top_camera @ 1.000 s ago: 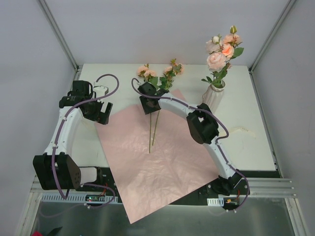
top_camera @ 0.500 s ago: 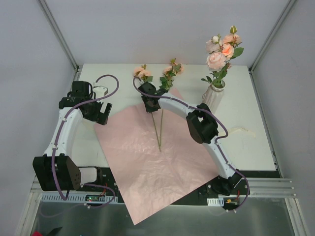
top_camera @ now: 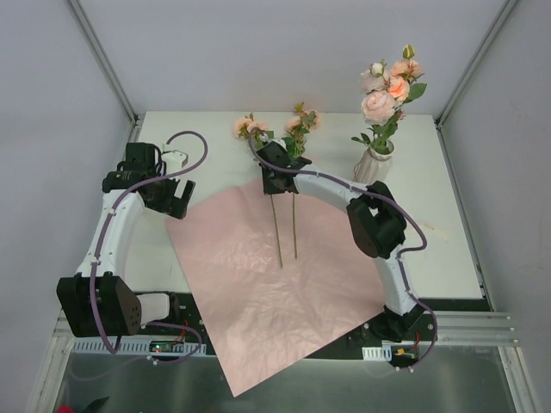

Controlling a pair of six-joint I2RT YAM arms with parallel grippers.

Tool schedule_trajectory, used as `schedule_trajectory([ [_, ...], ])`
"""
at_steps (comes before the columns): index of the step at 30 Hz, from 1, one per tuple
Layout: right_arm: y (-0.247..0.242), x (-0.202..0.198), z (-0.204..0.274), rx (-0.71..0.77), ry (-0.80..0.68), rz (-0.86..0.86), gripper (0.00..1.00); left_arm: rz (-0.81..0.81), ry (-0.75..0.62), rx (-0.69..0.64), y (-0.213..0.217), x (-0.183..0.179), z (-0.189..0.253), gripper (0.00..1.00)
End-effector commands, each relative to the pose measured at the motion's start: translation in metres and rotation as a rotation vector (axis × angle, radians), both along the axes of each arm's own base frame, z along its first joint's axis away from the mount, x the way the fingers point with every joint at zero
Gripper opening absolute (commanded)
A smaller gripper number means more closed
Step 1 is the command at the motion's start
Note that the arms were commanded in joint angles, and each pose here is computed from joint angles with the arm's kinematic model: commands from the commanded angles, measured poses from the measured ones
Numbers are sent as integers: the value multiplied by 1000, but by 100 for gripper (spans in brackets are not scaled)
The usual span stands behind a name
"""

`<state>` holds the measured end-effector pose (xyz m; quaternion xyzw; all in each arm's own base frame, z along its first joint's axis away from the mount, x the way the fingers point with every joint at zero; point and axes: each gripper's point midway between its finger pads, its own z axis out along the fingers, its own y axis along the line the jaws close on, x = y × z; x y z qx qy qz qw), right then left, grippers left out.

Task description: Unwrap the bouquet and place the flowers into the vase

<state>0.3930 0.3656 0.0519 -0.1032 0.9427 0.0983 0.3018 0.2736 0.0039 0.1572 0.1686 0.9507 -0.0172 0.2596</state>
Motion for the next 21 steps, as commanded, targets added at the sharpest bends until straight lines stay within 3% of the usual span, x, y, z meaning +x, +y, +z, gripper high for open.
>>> schedule_trajectory([
  [1,9,8,108,213,-186,-1,1,1,-8,21,4,-6,0,99],
  [2,5,3,123,234,-205,5,1,-4,-5,19,3,-6,-1,99],
  [8,-26,-35,111,201,-166,36,1,-2,2,12,3,-7,-4,99],
  [13,-67,-81,63,66,-56,50,1,-11,-2,18,3,-6,-5,99],
  [21,-120,-109,38,-97,-37,22,1,-12,10,3,1,-5,-12,99],
])
